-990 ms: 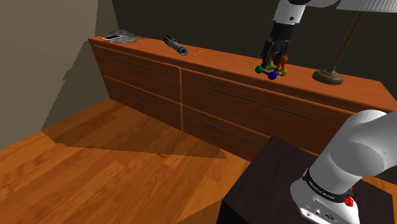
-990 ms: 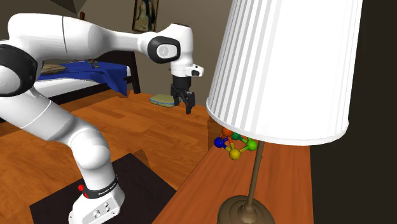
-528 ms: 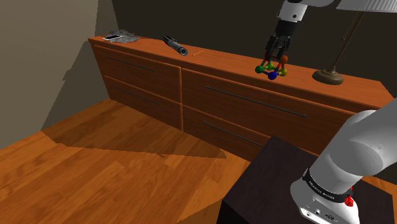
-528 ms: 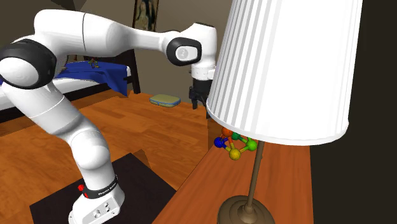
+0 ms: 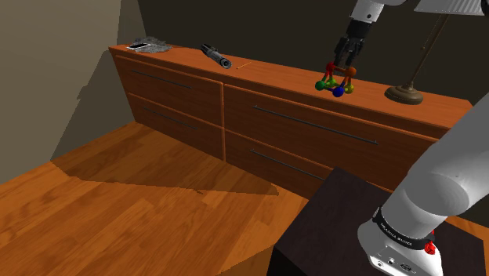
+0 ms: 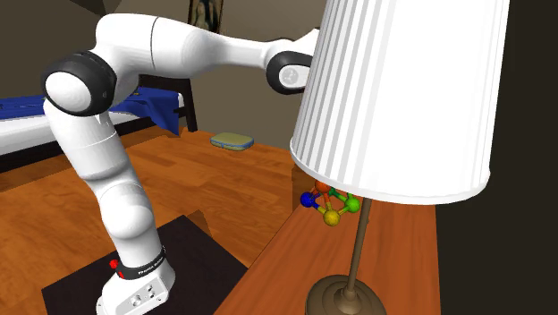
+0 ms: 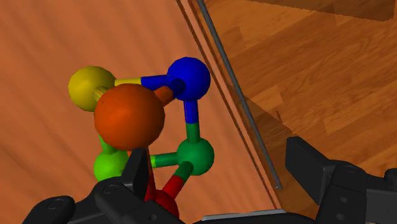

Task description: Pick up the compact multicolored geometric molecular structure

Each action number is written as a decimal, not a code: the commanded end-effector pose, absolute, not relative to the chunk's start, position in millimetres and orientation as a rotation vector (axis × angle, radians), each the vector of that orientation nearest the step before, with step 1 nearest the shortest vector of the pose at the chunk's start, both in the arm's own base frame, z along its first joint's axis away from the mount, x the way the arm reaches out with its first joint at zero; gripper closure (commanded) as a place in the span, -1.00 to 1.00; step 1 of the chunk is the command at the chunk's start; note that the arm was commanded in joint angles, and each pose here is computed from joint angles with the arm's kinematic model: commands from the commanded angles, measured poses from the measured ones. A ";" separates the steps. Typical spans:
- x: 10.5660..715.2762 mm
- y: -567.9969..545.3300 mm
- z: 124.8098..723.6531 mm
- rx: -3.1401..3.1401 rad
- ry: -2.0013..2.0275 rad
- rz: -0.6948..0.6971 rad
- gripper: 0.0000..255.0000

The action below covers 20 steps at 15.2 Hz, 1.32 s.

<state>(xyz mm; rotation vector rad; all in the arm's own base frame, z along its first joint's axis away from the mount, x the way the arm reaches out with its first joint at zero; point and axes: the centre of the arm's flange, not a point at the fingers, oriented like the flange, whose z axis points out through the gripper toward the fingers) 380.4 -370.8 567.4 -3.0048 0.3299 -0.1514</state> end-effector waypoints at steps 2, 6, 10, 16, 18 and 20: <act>385.8 -409.1 563.2 -2.994 0.341 -0.169 -1.00; 386.5 -415.5 547.3 -2.992 0.343 -0.173 -1.00; 386.5 -415.5 526.2 -2.992 0.343 -0.173 -1.00; 387.0 -414.8 522.3 -2.992 0.343 -0.173 1.00; 387.0 -414.9 522.3 -2.992 0.343 -0.173 1.00; 387.0 -415.0 522.3 -2.992 0.343 -0.173 1.00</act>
